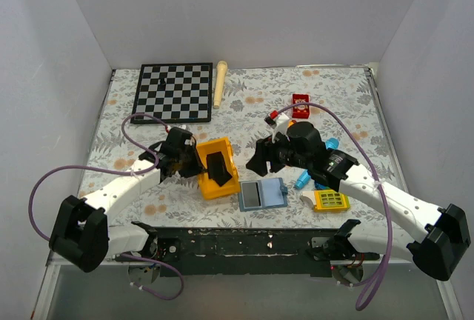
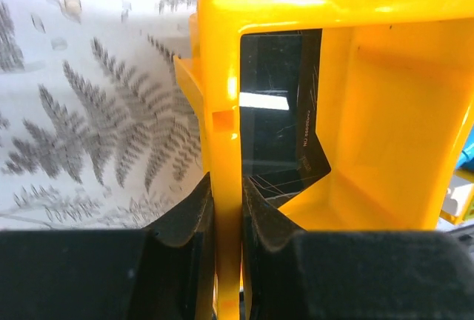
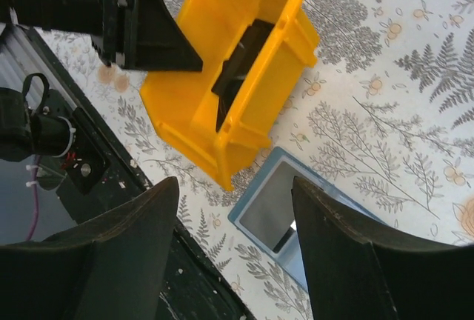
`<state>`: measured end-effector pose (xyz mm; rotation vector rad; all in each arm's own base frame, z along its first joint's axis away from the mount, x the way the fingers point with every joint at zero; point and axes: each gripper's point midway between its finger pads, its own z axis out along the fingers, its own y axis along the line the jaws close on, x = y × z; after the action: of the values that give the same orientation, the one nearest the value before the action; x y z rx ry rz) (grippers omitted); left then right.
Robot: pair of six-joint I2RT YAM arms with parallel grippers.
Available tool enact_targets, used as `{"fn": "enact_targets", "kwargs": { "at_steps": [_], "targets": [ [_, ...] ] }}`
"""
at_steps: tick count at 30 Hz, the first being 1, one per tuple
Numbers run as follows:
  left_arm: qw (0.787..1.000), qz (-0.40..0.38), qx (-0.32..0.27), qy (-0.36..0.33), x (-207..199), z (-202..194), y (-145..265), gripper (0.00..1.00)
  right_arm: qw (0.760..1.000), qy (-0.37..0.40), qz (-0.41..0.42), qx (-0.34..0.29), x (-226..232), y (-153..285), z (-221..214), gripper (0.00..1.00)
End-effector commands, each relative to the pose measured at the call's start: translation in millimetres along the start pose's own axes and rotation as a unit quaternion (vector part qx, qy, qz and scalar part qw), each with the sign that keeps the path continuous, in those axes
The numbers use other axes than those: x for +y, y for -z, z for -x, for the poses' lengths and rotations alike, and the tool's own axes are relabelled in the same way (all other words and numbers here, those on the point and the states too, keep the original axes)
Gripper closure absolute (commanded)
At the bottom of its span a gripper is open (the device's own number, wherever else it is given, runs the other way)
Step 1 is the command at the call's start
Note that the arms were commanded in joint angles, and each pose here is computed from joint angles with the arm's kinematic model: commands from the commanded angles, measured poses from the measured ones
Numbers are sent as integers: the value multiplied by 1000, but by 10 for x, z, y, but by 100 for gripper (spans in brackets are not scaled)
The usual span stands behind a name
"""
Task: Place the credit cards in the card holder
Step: Pick up the storage box at the center of the board.
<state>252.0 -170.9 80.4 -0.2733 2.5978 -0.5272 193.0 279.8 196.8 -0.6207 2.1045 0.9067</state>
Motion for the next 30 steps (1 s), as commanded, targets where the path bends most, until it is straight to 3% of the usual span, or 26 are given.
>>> {"fn": "enact_targets", "kwargs": {
  "at_steps": [1,7,11,21,27,30],
  "targets": [
    [993,-33,-41,104,-107,-42,72,100,998,-9,58,-20,344,-36,383,30],
    [974,-138,-83,158,-301,-50,101,100,998,-23,64,-17,499,-68,588,32],
    [962,-209,-99,143,-526,33,156,100,998,-18,62,-28,539,18,683,32],
    [900,-396,-126,130,-940,33,478,100,995,-6,38,-97,463,374,801,32],
    [878,-447,-108,134,-1055,-8,525,100,994,-3,17,-111,380,506,765,31],
    [891,-421,-112,126,-1045,44,455,100,994,-3,15,-108,368,519,738,31]
  ]
}}
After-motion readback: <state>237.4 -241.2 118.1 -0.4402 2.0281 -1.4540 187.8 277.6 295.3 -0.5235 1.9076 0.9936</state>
